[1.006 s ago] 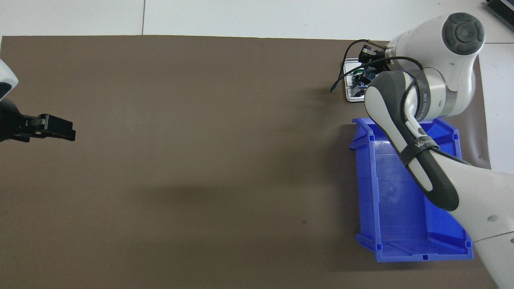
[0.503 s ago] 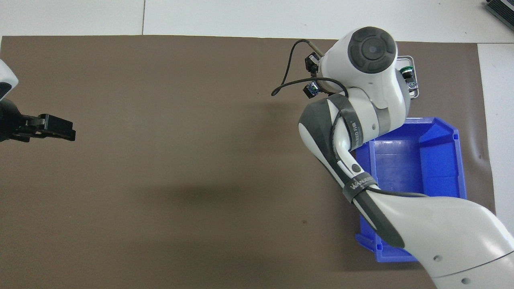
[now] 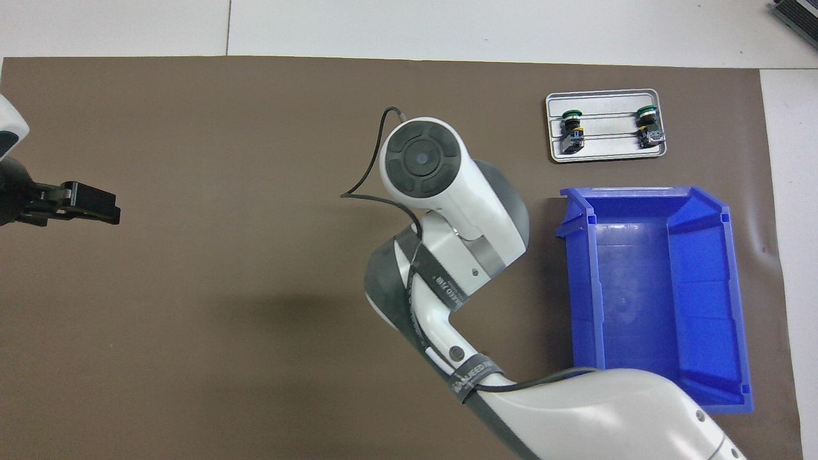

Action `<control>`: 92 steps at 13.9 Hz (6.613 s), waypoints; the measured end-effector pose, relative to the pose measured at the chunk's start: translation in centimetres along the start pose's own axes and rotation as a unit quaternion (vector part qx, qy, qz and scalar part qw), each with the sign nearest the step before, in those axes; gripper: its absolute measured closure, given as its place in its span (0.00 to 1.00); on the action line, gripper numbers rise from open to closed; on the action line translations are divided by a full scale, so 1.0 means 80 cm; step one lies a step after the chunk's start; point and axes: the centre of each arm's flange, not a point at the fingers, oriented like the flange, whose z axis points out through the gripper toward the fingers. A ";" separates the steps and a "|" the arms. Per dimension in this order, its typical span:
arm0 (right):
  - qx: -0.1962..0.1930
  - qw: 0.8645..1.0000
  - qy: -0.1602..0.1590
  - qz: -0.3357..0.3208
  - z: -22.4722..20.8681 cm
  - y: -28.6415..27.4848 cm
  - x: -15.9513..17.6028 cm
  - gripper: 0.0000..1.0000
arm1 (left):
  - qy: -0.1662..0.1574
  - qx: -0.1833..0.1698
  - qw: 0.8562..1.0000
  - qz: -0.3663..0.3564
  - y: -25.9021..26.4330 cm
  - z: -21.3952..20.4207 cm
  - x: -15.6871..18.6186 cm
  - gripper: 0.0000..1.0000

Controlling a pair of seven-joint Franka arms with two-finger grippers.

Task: Place and press button with both arms
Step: 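Carry the part with the right gripper to the table center and release, then withdraw the right gripper back beside the blue bin, then reach the left gripper toward the black-green part on the table, then close the left gripper around the black-green part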

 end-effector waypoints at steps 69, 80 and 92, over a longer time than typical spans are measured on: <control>-0.033 0.821 -0.085 -0.564 -0.203 0.163 0.500 0.00 | 0.015 0.008 0.795 0.607 0.190 0.108 -0.046 0.00; -0.040 0.819 -0.109 -0.563 -0.192 0.169 0.491 0.00 | 0.050 0.009 0.773 0.632 0.306 0.252 -0.050 0.00; -0.025 0.822 -0.102 -0.560 -0.194 0.163 0.486 0.00 | 0.047 0.004 0.786 0.616 0.364 0.378 -0.044 0.00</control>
